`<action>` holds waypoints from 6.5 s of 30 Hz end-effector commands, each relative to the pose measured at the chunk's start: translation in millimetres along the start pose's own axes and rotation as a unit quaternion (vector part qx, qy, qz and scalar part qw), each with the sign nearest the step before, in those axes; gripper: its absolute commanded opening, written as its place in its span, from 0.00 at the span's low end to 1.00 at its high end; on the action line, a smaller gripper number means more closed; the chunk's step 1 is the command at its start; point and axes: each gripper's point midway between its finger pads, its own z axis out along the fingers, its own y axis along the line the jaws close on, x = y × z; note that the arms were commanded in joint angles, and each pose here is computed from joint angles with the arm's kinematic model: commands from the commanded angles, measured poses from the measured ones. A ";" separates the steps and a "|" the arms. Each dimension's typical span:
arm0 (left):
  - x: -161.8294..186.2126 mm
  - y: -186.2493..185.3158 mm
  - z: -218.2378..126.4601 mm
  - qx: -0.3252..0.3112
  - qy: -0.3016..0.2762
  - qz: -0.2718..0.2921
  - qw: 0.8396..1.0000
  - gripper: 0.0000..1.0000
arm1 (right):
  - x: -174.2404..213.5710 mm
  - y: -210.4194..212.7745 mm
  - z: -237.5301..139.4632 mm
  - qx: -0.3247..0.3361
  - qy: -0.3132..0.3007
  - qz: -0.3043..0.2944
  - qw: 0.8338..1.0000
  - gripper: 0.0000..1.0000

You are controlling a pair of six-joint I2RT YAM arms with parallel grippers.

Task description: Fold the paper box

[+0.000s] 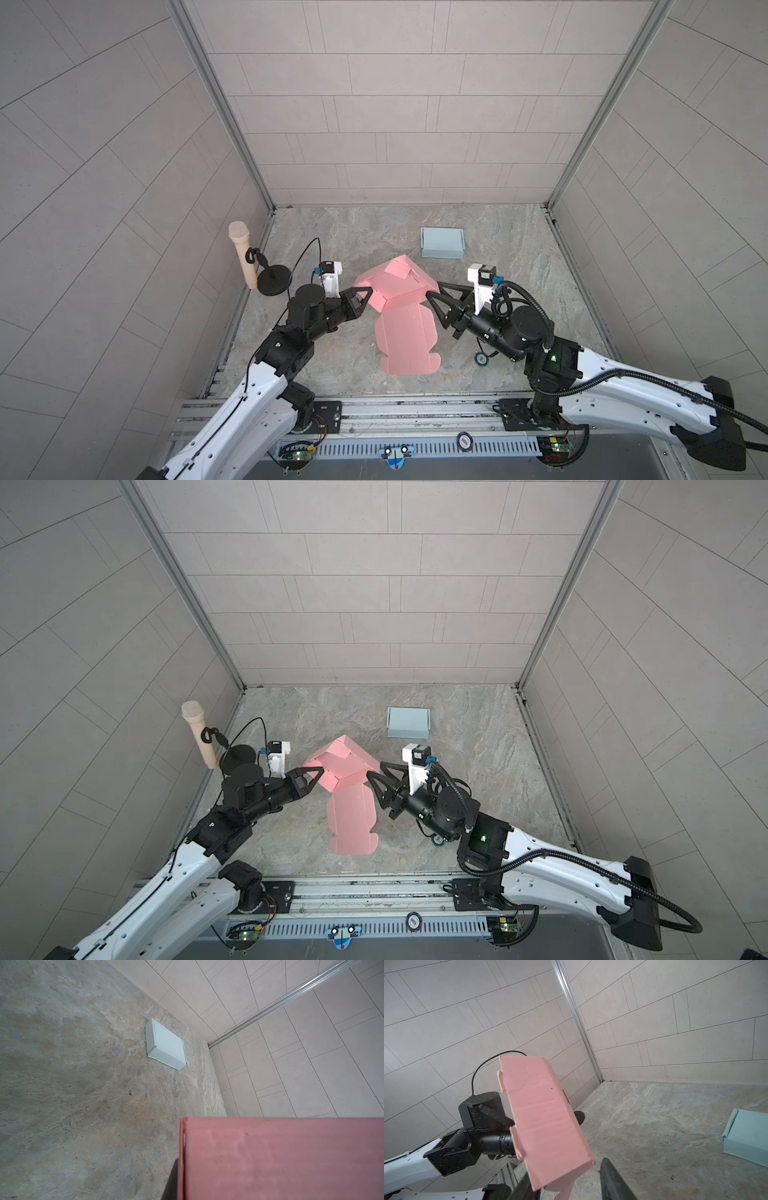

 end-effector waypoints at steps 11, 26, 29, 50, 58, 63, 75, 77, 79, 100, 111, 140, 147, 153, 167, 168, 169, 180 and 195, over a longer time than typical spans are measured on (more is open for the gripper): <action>-16.6 -23.8 -5.3 0.035 -0.022 0.009 0.999 0.08 | -0.5 2.5 2.4 -0.006 -0.002 -0.014 1.000 0.18; -14.3 -17.0 -0.2 0.021 -0.015 0.013 1.000 0.08 | -10.2 37.2 11.2 -0.066 0.005 -0.007 0.998 0.27; -16.4 -18.3 -0.4 0.022 -0.018 0.013 1.000 0.08 | -4.4 34.5 11.7 -0.061 0.014 -0.005 0.998 0.33; -12.4 -15.3 -0.7 0.019 -0.012 0.020 1.000 0.08 | 7.9 17.6 41.0 0.006 0.030 -0.002 1.000 0.33; -10.1 -7.7 -2.1 0.004 -0.014 0.026 1.000 0.08 | 23.4 2.1 51.6 0.057 0.064 -0.011 0.996 0.42; -10.1 -6.4 -2.1 0.002 -0.015 0.028 0.999 0.08 | 27.9 -2.0 50.1 0.067 0.076 -0.015 0.995 0.41; -14.1 -2.6 -4.0 0.008 -0.015 0.021 1.000 0.08 | -11.5 15.6 -4.6 0.000 0.038 -0.036 0.999 0.42; -16.6 -0.8 -5.4 0.008 -0.014 0.021 1.000 0.08 | -15.4 16.9 -13.7 -0.007 0.036 -0.044 0.998 0.42; -17.2 1.5 -5.9 0.007 -0.008 0.024 1.000 0.08 | -19.0 17.4 -22.1 -0.012 0.035 -0.055 0.998 0.42; 4.2 6.2 -1.6 0.008 0.088 0.095 0.992 0.10 | 7.2 10.2 10.8 0.022 0.144 -0.116 0.983 0.41; 10.8 17.1 3.5 -0.003 0.100 0.093 0.991 0.10 | 33.3 12.8 23.1 -0.002 0.187 -0.118 0.975 0.28; 28.0 66.0 18.2 -0.075 0.122 0.080 0.986 0.10 | 90.8 -29.8 71.4 0.235 0.323 -0.228 0.888 0.35; 34.6 71.5 15.7 -0.081 0.128 0.077 0.985 0.11 | 100.9 -31.5 80.3 0.300 0.328 -0.277 0.852 0.36; 33.3 69.5 14.7 -0.078 0.123 0.076 0.986 0.11 | 100.6 -30.7 87.2 0.363 0.323 -0.338 0.806 0.36; 33.7 66.6 14.3 -0.068 0.118 0.070 0.988 0.10 | 106.3 -43.0 103.7 0.415 0.301 -0.380 0.770 0.36; 33.7 66.2 14.6 -0.067 0.118 0.070 0.988 0.10 | 107.6 -44.3 104.5 0.417 0.300 -0.379 0.770 0.36; 34.3 66.4 14.6 -0.066 0.117 0.069 0.988 0.10 | 108.0 -45.6 104.8 0.419 0.299 -0.380 0.768 0.33; 36.3 66.1 14.5 -0.061 0.119 0.069 0.989 0.09 | 106.6 -54.2 111.3 0.443 0.288 -0.395 0.751 0.24; 33.2 55.5 18.0 -0.038 0.123 0.068 0.989 0.10 | 98.1 -64.3 113.8 0.477 0.260 -0.409 0.733 0.06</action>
